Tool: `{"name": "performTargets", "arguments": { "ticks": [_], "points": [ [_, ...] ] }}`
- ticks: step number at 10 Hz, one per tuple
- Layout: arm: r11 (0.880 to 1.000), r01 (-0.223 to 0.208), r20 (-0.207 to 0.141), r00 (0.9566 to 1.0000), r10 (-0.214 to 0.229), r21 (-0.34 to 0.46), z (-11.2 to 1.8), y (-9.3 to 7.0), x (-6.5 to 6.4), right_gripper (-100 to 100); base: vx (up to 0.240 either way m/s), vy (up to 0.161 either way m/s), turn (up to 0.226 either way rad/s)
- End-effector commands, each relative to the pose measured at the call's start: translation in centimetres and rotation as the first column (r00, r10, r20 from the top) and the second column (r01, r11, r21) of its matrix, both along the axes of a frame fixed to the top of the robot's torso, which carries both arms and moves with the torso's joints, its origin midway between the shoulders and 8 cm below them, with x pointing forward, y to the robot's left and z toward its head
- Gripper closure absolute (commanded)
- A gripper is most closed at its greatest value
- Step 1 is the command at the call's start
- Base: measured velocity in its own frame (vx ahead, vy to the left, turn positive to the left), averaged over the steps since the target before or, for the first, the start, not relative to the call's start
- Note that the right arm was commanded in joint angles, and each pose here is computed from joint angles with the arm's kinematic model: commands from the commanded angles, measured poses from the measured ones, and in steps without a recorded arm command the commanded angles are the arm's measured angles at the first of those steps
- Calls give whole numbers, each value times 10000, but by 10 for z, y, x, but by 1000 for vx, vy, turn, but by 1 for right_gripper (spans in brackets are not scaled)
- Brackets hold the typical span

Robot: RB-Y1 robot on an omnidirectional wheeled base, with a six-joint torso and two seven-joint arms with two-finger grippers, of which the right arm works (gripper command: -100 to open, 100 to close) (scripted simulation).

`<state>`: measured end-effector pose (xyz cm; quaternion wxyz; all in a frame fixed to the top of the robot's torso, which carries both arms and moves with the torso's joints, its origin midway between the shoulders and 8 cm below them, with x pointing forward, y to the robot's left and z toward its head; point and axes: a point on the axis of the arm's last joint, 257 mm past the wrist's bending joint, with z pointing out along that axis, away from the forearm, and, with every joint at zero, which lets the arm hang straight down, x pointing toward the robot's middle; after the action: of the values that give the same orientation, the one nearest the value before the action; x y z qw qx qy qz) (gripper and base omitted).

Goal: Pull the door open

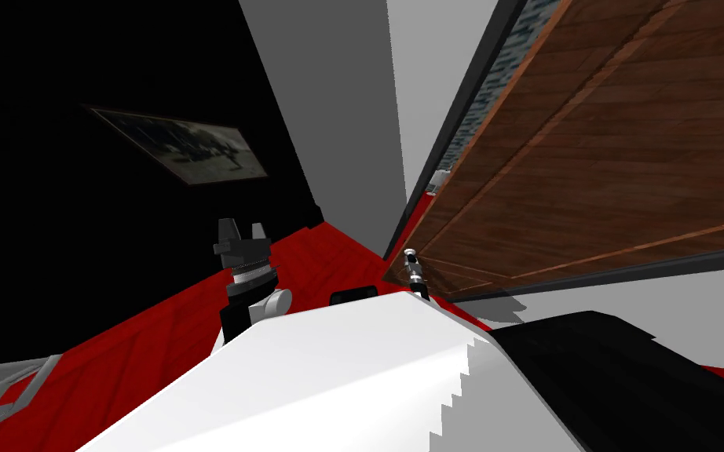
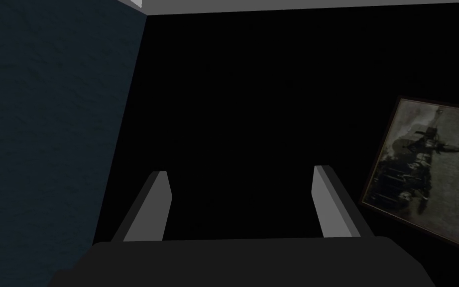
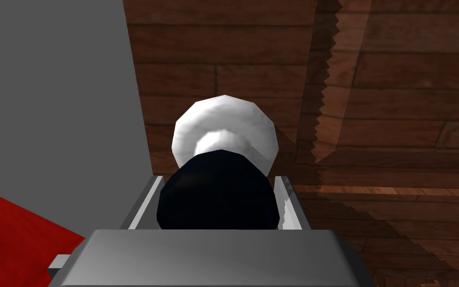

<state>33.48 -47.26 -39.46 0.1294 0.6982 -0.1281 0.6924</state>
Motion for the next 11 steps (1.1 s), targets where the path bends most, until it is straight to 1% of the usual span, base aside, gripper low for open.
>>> {"name": "performTargets", "arguments": {
  "ticks": [1,2,3,4,5,6,9,10,11],
  "points": [
    [9996,-276,77,9996,276,-2,3,6,0,100,-229,-12,63],
    [9991,-414,83,9991,414,4,3,9,0,100,-210,18,51],
    [9994,-332,5,9994,332,11,0,9,-1,100,-91,16,11],
    [9978,-655,-14,9979,655,17,-1,17,-4,100,-145,-10,58],
    [9973,-734,-6,9973,734,11,0,19,-4,100,-220,-23,58],
    [9959,-910,11,9959,910,0,0,23,-5,100,-191,-38,50],
    [9889,-1483,56,9889,1483,-12,2,36,-9,100,-187,-30,56],
    [9862,-1656,67,9862,1656,-10,2,40,-11,100,-203,-36,51],
    [9824,-1866,78,9824,1866,-2,3,45,-13,100,-246,-33,56]
  ]
}}
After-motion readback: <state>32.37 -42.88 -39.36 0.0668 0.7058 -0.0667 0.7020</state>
